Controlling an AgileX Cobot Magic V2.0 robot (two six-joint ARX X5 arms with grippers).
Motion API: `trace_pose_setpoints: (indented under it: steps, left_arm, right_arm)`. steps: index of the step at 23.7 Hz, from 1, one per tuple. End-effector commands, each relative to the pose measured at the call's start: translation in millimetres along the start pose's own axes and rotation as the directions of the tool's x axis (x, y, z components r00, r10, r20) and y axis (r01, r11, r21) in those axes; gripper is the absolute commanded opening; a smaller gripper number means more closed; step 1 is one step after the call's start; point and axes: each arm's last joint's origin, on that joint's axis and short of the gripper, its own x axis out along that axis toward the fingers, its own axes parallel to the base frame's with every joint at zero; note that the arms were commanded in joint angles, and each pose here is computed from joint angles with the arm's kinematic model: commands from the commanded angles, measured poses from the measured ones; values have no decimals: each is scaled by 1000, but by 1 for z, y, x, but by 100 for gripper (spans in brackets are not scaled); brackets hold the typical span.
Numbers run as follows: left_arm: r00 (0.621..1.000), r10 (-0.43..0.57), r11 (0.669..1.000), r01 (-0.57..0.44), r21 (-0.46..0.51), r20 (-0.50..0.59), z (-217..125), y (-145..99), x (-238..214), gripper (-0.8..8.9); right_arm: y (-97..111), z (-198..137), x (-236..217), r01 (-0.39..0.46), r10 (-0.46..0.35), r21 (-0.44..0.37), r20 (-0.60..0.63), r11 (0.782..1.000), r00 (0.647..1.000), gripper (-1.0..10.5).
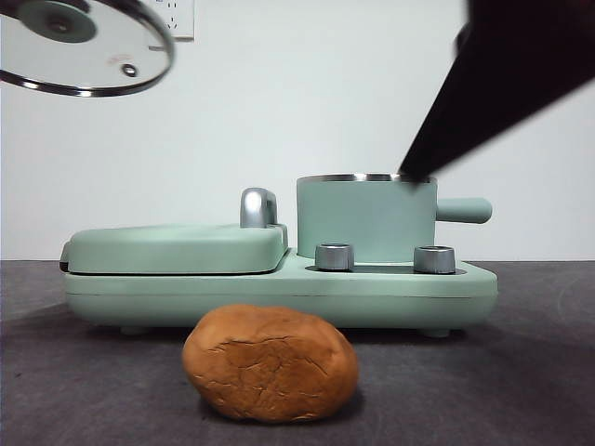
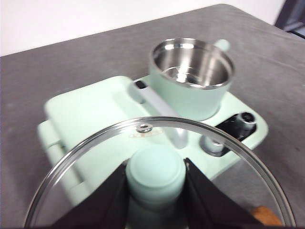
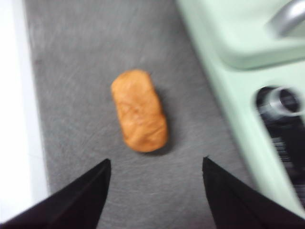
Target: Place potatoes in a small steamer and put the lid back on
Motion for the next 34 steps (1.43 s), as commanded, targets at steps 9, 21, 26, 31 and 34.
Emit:
trace_pose_setpoints:
  steps: [9,21,26,31,34]
  left_arm:
    - [998,30,999,-31,10,64,7,1,-10,15]
    - [997,30,1000,-30,9,65,7,1,-10,15]
    - [997,29,1000,-30,9,65,7,1,-10,15]
    - [997,29,1000,-30,9,65,7,1,-10,15]
    - [997,29,1000,-30,9,65,7,1,-10,15]
  right_arm:
    - [0,6,67,-73,75,27,-93,997,993,421]
    - [-4,5,99,-79,86,80,-81,994,993,382]
    - [-3,0,111,-107,119,108,-111,988,987,355]
    - [-2,0,111,-108,123,133,-110,985,986,192]
    - [-2,4,103,-118,142,190,-114,975,983,192]
